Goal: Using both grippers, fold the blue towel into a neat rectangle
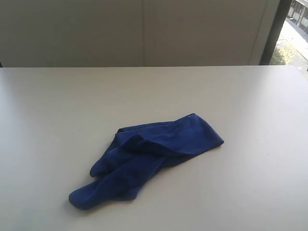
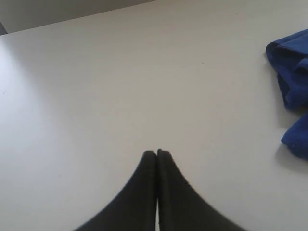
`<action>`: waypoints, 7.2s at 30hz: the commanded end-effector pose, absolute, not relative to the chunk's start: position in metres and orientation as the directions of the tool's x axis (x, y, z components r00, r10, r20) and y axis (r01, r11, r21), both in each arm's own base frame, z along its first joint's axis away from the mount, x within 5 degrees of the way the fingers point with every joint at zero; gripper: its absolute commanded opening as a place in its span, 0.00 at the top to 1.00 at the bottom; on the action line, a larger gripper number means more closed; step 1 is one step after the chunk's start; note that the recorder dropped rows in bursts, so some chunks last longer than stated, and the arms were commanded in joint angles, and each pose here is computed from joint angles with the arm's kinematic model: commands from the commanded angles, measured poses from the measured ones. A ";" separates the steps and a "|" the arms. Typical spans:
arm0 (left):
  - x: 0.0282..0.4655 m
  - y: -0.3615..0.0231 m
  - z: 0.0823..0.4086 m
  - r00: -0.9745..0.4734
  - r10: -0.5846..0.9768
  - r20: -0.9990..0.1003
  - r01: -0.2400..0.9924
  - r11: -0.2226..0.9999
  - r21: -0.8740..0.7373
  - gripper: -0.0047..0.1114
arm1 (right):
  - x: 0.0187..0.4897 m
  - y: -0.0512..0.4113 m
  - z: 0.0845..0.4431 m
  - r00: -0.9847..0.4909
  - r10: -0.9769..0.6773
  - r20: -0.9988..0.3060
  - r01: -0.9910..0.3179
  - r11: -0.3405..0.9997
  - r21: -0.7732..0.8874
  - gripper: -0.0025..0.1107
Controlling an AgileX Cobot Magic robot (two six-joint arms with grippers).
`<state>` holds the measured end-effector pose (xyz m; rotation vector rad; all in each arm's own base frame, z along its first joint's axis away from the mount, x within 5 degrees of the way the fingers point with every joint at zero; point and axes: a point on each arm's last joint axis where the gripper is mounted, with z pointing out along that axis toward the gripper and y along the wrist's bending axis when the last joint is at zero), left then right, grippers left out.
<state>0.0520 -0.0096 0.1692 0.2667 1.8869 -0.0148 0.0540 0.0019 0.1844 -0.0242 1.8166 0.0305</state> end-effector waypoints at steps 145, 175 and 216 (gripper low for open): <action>0.151 -0.059 0.235 -0.359 0.213 -0.909 0.593 0.804 -0.047 0.96 | 0.361 0.192 0.210 -0.237 -0.779 -0.581 -0.869 0.437 -0.230 0.98; 0.144 -0.113 0.212 -0.104 0.493 -0.864 0.871 0.465 0.161 0.55 | 0.239 0.070 0.468 -0.152 -0.433 -0.888 -0.235 0.889 -0.393 0.98; 0.193 -0.179 0.125 0.276 0.874 -0.400 0.891 -0.076 0.448 0.44 | 0.223 0.050 0.502 -0.201 -0.347 -0.916 -0.077 0.938 -0.338 0.98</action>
